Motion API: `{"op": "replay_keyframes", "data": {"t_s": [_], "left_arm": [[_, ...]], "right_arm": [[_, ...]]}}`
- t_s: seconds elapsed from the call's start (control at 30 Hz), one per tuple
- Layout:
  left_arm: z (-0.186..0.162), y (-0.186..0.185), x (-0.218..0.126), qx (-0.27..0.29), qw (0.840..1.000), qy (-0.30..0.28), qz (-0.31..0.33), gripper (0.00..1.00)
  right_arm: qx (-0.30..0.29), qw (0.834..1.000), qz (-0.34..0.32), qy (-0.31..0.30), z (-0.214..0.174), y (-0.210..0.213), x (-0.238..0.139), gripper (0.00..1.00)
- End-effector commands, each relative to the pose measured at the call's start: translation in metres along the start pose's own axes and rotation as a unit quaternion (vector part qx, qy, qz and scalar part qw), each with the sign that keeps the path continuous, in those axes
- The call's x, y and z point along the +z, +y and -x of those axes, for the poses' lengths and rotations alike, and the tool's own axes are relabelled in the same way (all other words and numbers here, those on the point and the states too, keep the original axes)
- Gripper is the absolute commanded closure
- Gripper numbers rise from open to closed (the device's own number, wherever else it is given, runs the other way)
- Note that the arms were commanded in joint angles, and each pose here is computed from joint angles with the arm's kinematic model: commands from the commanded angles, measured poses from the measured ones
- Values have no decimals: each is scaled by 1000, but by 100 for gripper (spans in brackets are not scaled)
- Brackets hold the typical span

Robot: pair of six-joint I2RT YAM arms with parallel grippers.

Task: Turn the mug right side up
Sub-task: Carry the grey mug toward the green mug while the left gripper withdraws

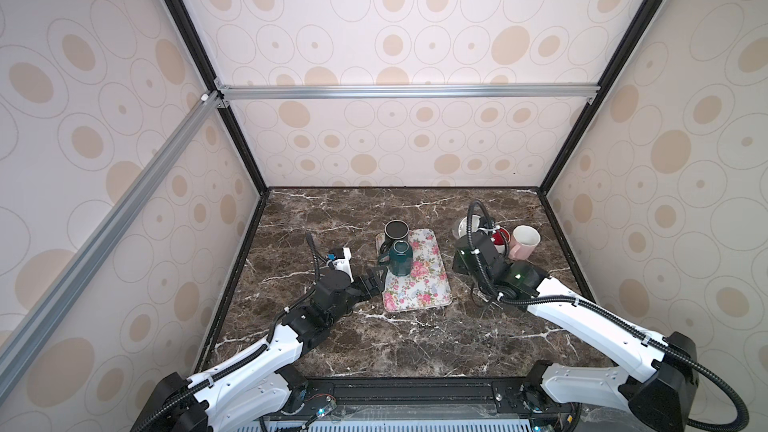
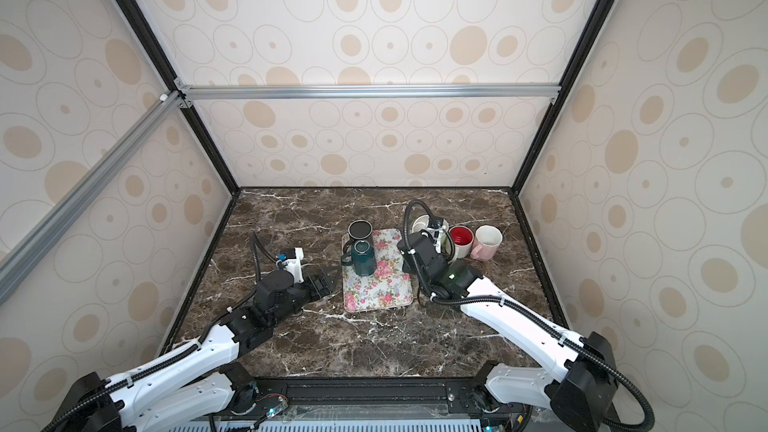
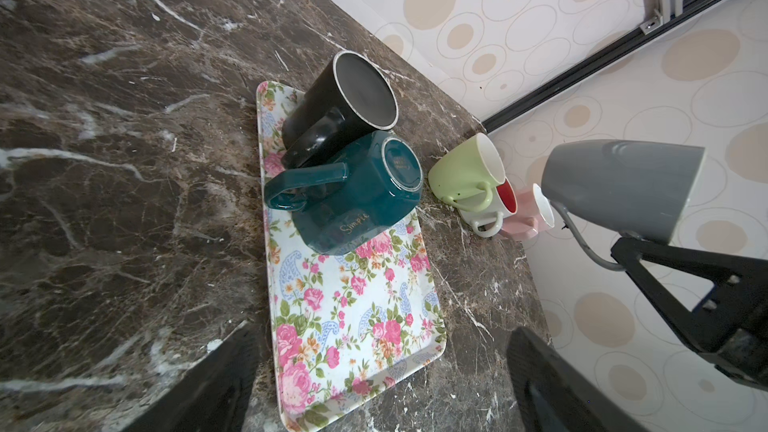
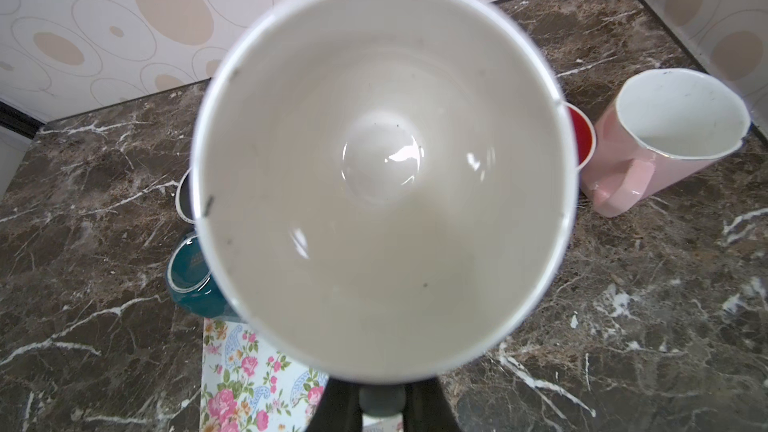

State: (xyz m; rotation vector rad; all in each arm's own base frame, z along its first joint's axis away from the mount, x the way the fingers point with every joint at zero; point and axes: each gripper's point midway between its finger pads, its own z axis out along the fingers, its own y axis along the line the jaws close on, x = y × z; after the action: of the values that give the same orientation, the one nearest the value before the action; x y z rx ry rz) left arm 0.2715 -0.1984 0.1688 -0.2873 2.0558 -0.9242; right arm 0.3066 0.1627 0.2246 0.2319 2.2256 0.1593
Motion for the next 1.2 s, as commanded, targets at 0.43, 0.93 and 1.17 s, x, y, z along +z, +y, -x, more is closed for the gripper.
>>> {"op": "replay_keyframes", "data": {"t_s": [0.43,0.93,1.17], "left_arm": [[9,-4,-12,15,999,-23,-26,5],[13,-9,-13,39,998,-30,-40,2],[27,-25,-24,82,993,-58,-64,1]], "right_arm": [[-29,995,-6,91,29,25,45,100],[-49,978,-20,203,38,37,112,100],[-80,964,-63,245,39,33,135,100]]}}
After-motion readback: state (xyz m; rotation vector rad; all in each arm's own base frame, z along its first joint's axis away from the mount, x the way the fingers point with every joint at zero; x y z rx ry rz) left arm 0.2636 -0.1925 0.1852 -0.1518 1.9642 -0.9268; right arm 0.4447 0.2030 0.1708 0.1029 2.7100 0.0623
